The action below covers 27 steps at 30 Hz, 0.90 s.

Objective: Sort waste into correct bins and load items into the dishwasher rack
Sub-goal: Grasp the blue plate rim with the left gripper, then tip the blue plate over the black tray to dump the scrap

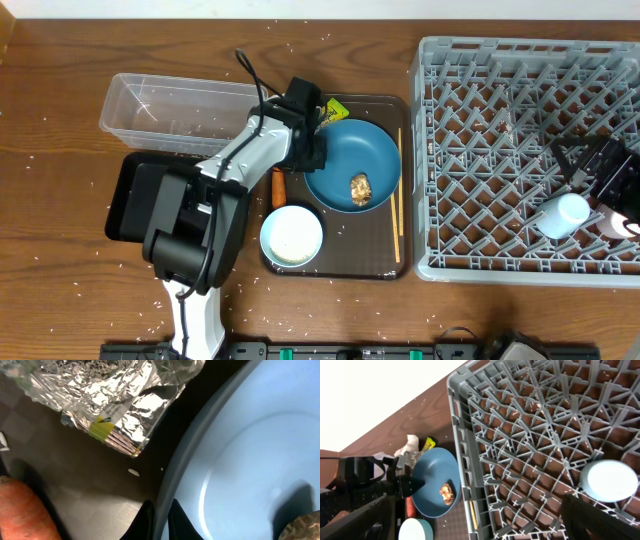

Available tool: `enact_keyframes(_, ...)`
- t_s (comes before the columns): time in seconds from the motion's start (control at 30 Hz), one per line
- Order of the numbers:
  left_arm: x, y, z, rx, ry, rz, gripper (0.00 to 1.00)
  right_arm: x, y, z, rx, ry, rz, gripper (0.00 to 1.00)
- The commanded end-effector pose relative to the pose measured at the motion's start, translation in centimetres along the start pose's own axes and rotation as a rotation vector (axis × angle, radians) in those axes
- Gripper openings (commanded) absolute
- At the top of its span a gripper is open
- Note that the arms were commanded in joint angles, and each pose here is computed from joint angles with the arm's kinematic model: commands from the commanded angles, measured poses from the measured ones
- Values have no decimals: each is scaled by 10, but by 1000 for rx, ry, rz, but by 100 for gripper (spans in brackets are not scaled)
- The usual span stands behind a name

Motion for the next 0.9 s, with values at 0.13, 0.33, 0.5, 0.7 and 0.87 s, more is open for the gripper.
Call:
enact_keyframes(0.13,5,4,-36,-15,81,-5,6,0,-1,0,4,-14,-14,99)
enact_keyframes(0.33,14,9,-145,-175,191,-29,6,0,-1,0,7,-14,-13,99)
enact_keyframes(0.5,60,-25,-227,-258,483,-112,6,-1,-1,0,7,-15,-13,99)
enact_keyframes(0.7,123,-83,-291,-226,837,-322,6,-1,-1,0,6,-17,-13,99)
enact_keyframes(0.87,153,-108,-308,-217,1000,-539,6,-1,-1,0,5,-17,-13,99)
Point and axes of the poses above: each gripper's point midway between its finger pads, its own z axis out along the fingers, its own x axis along the line the jaws close on, y = z × x, the point moved 7 cm from there along -z, back along the fingers, and after that the axes turned 1 degree about z, right-handed, at the moved point
